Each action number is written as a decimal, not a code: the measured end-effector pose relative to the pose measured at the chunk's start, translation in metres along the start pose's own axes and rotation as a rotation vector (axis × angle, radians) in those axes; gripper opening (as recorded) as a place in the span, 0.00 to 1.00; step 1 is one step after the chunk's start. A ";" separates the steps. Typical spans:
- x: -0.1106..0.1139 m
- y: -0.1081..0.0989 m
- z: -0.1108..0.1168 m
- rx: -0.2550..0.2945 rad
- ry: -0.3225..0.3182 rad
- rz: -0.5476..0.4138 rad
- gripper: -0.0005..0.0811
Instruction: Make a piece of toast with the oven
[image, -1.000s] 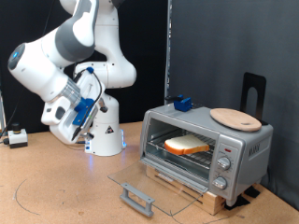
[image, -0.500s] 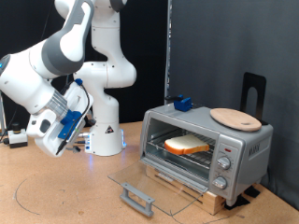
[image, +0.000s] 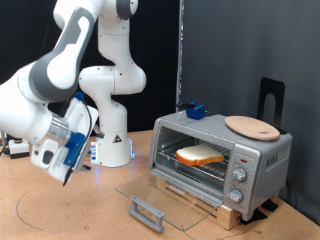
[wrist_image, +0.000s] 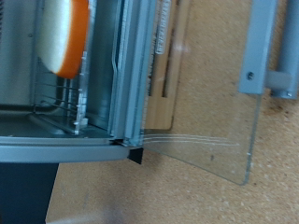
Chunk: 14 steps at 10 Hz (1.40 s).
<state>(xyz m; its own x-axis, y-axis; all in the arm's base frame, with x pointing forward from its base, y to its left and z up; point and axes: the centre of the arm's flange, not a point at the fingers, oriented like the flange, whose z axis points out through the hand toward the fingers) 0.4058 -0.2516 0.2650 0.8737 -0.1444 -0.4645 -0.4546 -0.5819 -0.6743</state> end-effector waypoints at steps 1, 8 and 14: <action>0.009 0.012 0.009 -0.013 -0.012 0.024 1.00; 0.016 0.050 0.052 0.026 -0.113 0.013 1.00; 0.022 0.064 0.154 0.004 -0.150 0.009 1.00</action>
<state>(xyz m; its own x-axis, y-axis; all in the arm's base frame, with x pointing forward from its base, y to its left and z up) 0.3689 -0.1687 0.1230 0.8343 -0.0282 -0.5507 -0.4631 -0.5780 -0.6720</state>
